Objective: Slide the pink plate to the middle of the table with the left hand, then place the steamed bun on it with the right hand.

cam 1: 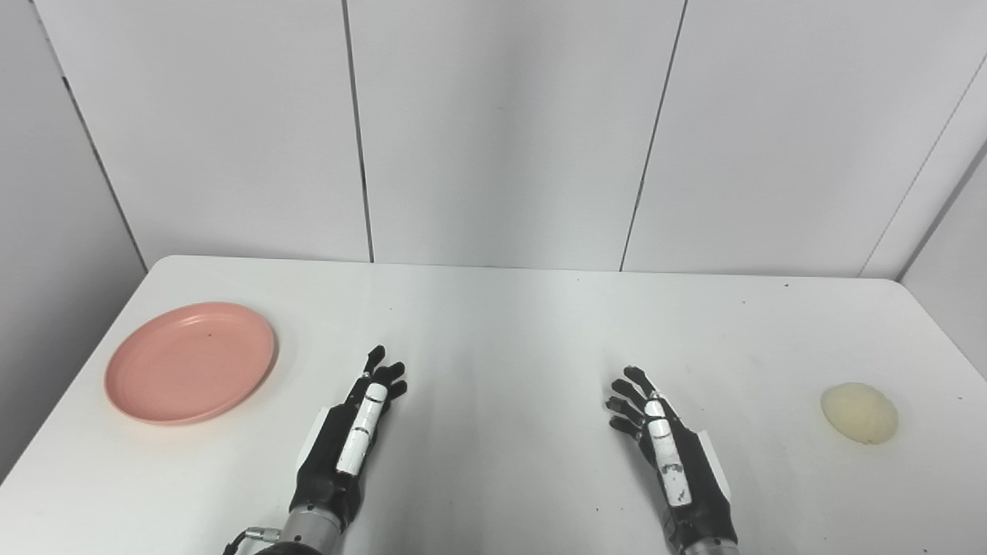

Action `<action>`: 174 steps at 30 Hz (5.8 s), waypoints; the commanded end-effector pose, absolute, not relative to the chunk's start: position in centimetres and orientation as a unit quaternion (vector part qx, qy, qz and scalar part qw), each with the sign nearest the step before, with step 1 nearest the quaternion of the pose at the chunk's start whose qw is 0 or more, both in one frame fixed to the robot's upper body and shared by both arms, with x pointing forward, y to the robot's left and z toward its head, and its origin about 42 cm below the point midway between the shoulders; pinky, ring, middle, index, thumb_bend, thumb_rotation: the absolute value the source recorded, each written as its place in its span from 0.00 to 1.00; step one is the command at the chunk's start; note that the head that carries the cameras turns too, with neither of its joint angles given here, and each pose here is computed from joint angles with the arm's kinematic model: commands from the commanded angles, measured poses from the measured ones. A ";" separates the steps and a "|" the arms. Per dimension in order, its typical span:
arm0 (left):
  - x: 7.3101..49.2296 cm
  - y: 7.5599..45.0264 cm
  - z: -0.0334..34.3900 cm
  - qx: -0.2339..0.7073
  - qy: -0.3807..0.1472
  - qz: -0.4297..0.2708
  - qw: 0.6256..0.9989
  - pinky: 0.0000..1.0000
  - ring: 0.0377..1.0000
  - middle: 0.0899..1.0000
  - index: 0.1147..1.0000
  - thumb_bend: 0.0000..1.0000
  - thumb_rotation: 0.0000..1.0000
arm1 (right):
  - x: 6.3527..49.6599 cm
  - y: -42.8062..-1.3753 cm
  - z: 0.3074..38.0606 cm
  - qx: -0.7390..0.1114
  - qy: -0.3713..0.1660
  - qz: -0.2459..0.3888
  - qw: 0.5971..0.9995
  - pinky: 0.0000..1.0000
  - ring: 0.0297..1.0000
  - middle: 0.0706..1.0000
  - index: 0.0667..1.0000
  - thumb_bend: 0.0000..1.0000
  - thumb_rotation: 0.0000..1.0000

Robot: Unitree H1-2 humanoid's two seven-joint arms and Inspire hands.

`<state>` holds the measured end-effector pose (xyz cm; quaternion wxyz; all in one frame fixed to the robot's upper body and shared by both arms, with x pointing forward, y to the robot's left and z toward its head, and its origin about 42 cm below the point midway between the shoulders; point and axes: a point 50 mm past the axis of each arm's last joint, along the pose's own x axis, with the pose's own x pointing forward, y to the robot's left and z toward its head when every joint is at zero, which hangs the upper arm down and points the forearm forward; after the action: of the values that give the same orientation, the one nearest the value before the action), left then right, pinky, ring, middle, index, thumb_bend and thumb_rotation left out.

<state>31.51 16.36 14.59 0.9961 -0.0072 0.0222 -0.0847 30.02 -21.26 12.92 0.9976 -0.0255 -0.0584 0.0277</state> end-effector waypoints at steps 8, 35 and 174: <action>32.0 15.4 15.4 -0.009 0.017 -0.111 0.994 1.00 0.92 0.93 0.97 0.58 0.92 | 30.0 -21.3 12.7 -0.028 -0.057 0.030 0.998 0.80 0.81 0.85 0.88 0.61 1.00; 31.8 15.4 15.7 -0.006 0.019 -0.114 0.993 1.00 0.92 0.92 0.97 0.59 0.92 | 29.8 -21.2 13.0 -0.043 -0.061 0.030 0.997 0.77 0.80 0.84 0.86 0.60 1.00; 44.8 40.1 18.2 -0.076 -0.147 0.395 0.904 0.91 0.86 0.84 0.90 0.72 1.00 | 29.9 -26.8 9.6 -0.028 -0.038 0.039 0.998 0.80 0.79 0.87 0.84 0.61 1.00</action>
<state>43.10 39.68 14.58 0.9004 -0.0689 -0.1078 0.4158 31.68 -26.04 12.54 0.9948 -0.0289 -0.0837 0.0501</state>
